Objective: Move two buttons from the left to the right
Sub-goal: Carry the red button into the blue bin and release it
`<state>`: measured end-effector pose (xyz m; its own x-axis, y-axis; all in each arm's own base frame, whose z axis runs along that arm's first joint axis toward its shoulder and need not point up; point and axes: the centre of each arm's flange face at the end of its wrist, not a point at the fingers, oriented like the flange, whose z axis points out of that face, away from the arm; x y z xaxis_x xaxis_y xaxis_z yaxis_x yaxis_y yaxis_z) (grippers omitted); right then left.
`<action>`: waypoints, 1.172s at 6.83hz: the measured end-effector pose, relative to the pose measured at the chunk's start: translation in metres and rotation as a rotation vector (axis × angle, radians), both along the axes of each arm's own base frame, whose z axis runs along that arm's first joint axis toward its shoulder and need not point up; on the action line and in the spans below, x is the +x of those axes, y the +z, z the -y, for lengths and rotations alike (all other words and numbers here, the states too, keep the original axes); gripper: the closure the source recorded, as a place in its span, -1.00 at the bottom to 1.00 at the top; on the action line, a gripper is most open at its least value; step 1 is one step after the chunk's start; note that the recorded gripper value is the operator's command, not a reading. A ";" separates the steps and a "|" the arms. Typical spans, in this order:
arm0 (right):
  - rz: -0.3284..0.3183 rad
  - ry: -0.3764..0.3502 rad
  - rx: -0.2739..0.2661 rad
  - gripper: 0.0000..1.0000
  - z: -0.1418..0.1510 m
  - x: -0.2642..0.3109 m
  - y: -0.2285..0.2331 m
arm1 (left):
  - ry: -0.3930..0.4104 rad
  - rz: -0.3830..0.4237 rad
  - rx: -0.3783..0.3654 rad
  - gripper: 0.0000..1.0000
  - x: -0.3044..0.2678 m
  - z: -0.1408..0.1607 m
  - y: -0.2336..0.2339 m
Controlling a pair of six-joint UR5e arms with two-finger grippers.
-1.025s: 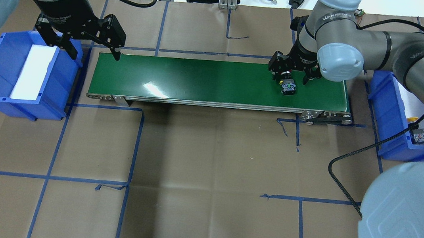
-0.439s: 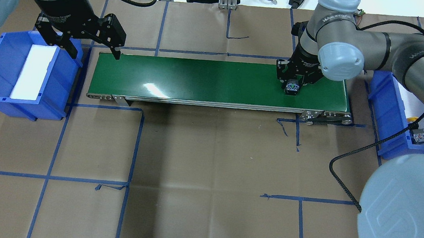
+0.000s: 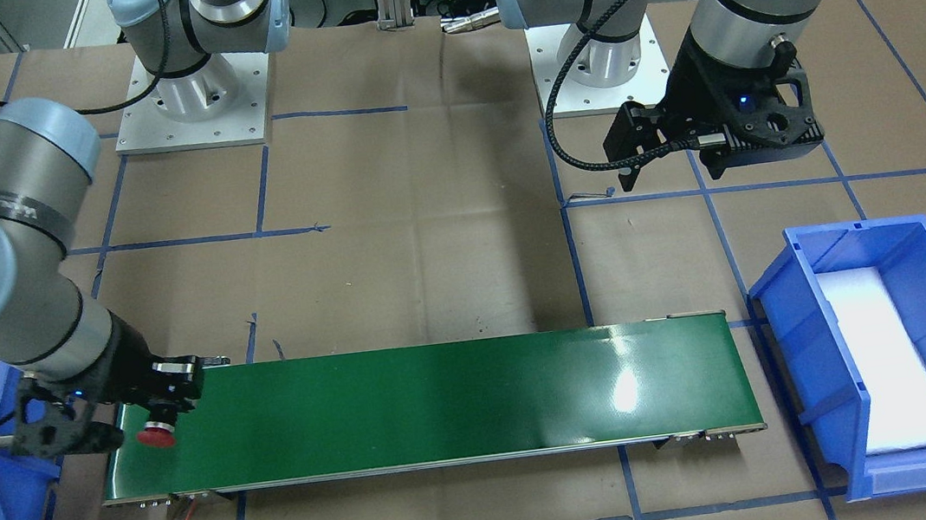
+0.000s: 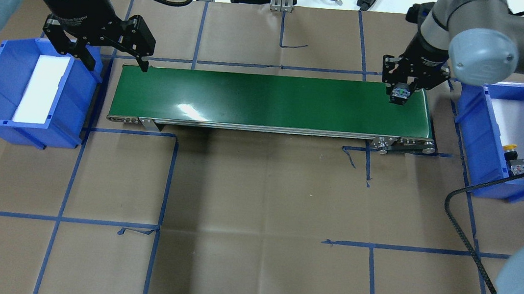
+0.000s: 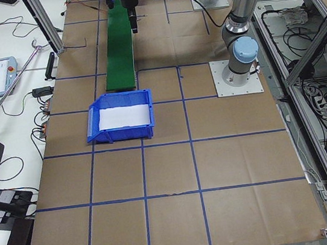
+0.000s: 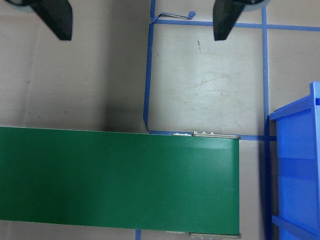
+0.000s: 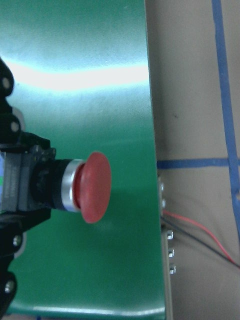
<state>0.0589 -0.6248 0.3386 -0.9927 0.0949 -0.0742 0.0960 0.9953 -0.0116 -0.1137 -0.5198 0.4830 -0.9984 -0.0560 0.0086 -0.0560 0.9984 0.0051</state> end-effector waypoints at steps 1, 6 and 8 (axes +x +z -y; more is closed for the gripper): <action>-0.008 -0.012 -0.037 0.92 -0.009 -0.049 0.030 | 0.001 0.000 -0.001 -1.00 0.000 0.002 0.001; -0.118 0.202 -0.004 0.93 -0.040 -0.244 0.023 | 0.004 0.002 -0.004 -1.00 0.000 0.003 0.002; -0.091 0.221 0.043 0.92 -0.029 -0.255 -0.019 | 0.004 0.002 -0.003 -1.00 0.000 0.003 0.002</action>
<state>-0.1959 -0.5961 0.3193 -0.9921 -0.1245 0.0161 -0.1239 0.9918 0.0326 -0.1134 -0.5231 0.4846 -0.9981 -0.0604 0.0071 -0.0604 0.9982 0.0017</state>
